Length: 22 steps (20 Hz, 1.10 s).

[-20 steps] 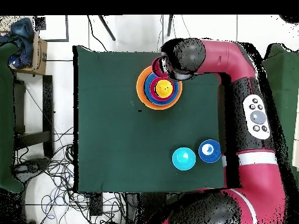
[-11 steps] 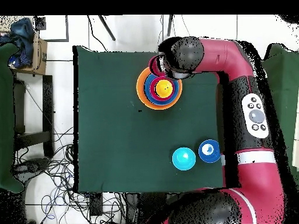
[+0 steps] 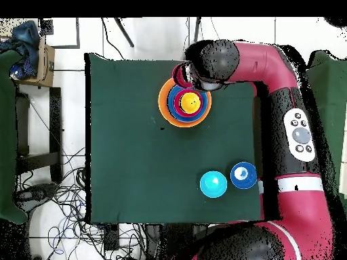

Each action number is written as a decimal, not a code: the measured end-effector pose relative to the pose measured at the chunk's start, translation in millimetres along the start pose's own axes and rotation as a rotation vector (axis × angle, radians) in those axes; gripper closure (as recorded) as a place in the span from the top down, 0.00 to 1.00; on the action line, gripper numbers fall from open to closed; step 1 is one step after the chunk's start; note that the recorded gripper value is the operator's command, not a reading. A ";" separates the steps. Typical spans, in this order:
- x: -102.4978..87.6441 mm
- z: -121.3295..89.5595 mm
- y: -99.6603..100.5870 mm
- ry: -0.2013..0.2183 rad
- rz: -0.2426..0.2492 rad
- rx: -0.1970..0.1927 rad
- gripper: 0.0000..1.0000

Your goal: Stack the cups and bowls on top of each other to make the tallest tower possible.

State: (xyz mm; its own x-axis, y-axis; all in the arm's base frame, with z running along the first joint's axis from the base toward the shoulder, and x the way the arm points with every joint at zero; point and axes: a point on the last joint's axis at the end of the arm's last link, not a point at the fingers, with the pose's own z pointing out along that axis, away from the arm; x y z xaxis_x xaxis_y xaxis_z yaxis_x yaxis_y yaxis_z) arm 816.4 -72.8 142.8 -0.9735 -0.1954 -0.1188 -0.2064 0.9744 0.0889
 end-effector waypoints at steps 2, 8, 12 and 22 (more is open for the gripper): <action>-1.5 -4.9 -0.5 -0.005 0.000 0.004 0.00; -5.7 -17.5 -1.2 -0.020 -0.001 0.013 0.00; -8.1 -24.2 -0.8 -0.028 0.000 0.014 0.00; -7.5 -23.5 -0.4 -0.027 0.000 0.013 0.00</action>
State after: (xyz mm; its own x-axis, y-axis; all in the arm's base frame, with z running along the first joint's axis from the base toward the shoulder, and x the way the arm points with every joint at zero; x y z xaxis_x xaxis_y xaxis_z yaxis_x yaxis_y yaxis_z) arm 821.5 -74.3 166.9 -0.9704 -0.1930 -0.1452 -0.2054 0.9757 0.0762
